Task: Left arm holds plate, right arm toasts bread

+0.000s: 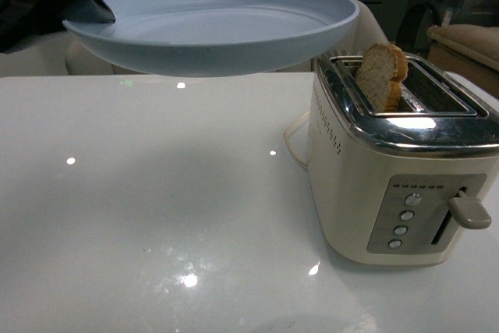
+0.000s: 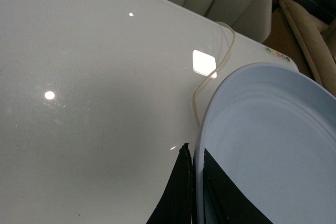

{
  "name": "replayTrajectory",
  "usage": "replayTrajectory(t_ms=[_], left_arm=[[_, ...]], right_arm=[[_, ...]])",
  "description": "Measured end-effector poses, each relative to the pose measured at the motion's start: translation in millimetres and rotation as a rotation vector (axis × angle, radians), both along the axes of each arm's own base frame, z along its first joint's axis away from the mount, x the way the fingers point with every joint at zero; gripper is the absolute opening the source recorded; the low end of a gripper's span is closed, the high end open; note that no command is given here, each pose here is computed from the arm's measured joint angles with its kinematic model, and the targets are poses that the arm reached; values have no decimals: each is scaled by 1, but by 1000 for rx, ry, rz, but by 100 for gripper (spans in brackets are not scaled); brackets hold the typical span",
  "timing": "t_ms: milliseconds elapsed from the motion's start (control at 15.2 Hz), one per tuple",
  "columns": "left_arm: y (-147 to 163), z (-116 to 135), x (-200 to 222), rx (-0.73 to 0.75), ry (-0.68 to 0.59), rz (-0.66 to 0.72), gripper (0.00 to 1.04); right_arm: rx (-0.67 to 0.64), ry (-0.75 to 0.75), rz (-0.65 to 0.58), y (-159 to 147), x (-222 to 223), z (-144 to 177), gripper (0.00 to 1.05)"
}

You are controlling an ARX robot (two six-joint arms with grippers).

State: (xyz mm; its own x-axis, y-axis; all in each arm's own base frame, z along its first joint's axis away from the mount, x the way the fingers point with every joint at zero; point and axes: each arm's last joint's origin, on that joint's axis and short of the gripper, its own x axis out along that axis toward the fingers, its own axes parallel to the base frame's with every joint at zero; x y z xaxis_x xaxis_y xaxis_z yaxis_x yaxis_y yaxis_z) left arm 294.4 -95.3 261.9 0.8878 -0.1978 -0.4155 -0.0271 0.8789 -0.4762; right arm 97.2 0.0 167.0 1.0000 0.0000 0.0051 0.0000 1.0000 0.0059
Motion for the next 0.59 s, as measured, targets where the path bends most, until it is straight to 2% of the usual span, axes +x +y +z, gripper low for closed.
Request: replayTrajectory(t_ms=[66,132,461,593], left_arm=[[0,0,0,0,0,0,3],[0,0,0,0,0,0,3],[0,0,0,0,0,0,3],[0,0,0,0,0,0,3]], right_arm=[[0,0,0,0,0,0,2],[-1,0,0,0,0,0,11],[-1,0,0,0,0,0,68],[-1,0,0,0,0,0,93]])
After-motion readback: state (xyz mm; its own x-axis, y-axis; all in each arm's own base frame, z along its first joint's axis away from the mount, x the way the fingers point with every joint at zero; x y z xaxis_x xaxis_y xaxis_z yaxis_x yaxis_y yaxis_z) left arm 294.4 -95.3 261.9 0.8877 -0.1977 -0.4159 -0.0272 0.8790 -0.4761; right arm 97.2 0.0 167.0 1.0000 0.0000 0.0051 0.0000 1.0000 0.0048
